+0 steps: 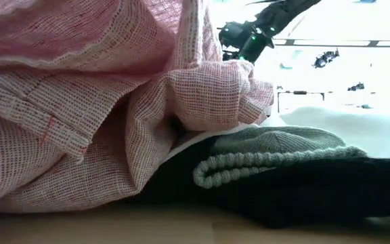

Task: Pick & Place Cloths
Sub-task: Put the blue shirt into the blue bin

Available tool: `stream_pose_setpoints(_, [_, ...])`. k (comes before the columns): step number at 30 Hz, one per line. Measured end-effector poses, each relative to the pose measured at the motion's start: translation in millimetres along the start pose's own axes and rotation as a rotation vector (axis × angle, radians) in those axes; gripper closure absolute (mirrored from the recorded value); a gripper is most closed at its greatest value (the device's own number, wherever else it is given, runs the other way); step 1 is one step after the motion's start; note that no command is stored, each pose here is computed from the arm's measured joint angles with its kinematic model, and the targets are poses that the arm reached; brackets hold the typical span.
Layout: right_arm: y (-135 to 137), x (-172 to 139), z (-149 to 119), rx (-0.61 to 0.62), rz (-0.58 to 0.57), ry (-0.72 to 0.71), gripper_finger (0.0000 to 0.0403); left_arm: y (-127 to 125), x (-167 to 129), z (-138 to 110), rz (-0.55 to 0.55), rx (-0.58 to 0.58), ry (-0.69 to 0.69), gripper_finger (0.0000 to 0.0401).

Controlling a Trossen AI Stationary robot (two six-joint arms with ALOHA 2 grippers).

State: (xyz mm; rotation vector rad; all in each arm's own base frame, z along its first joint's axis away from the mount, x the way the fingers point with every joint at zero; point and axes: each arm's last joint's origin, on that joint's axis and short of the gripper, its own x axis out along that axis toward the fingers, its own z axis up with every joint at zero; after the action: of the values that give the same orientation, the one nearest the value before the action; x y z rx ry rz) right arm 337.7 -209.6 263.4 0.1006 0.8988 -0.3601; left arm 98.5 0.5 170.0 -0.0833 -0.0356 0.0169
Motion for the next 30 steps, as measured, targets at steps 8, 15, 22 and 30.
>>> stream_pose_setpoints(8, [1, 17, 24, -0.120, 0.015, 0.229, 0.0375, 0, 0, 0, 0.000, 0.000, -0.001, 0.0399])
stream_pose_setpoints(15, [-2, 46, 27, -0.204, 0.032, 0.331, 0.0375, 0, 0, 0, 0.000, 0.000, 0.000, 0.0399])
stream_pose_setpoints(22, [-2, 78, 13, -0.223, 0.058, 0.407, 0.0375, 0, 0, 0, 0.000, 0.000, -0.001, 0.0399])
stream_pose_setpoints(30, [0, 90, 8, -0.222, 0.066, 0.436, 0.0375, 0, 0, 0, 0.000, 0.000, 0.000, 0.0399])
